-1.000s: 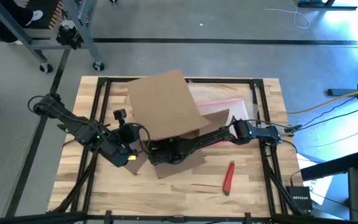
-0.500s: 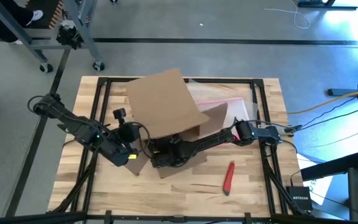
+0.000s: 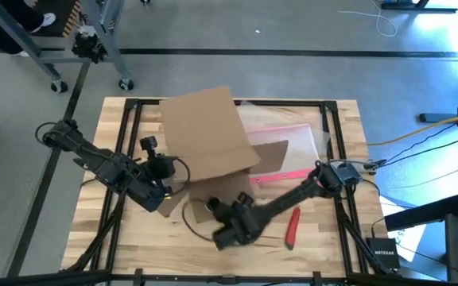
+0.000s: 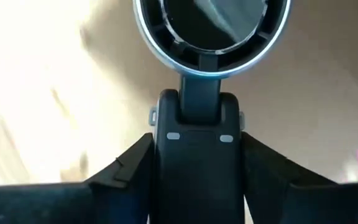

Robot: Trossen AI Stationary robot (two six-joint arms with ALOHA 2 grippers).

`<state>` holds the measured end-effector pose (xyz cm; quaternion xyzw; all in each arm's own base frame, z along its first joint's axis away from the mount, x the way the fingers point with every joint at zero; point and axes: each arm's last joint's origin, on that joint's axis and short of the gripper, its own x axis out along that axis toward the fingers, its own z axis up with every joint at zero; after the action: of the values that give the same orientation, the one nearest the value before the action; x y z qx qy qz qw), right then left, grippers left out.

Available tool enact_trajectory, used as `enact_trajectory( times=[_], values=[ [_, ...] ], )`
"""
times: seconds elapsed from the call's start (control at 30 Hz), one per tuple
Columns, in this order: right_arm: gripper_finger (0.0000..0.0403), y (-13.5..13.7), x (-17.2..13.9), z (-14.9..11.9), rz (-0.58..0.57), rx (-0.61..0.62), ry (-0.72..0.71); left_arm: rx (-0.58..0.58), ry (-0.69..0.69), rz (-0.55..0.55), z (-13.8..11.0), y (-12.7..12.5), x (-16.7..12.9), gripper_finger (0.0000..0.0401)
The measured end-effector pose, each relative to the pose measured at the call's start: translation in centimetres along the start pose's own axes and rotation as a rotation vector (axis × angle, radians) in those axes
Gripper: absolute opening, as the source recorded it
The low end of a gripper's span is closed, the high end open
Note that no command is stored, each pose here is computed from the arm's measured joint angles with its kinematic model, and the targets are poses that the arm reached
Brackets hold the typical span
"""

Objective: Unpack boxes
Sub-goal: Remove the black mini fan from the cardboard box

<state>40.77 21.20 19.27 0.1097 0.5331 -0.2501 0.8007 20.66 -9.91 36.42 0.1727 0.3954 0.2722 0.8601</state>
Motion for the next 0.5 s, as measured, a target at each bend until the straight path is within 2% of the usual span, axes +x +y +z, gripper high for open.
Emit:
enact_trajectory(
  times=[0.1, 0.3, 0.5],
  values=[
    [0.0181, -0.1, -0.7, -2.3, -0.074, 0.006, 0.086, 0.006, 0.022, 0.001, -0.3, 0.0, -0.1, 0.0004],
    [0.0181, -0.7, -1.2, -5.7, -0.254, 0.067, 0.12, 0.018, 0.06, -0.059, -0.7, -0.3, -0.5, 0.0004],
    [0.0181, -1.2, 0.1, -8.6, -0.346, 0.092, 0.174, 0.021, 0.062, -0.092, -0.9, -0.7, -0.9, 0.0004]
  ],
)
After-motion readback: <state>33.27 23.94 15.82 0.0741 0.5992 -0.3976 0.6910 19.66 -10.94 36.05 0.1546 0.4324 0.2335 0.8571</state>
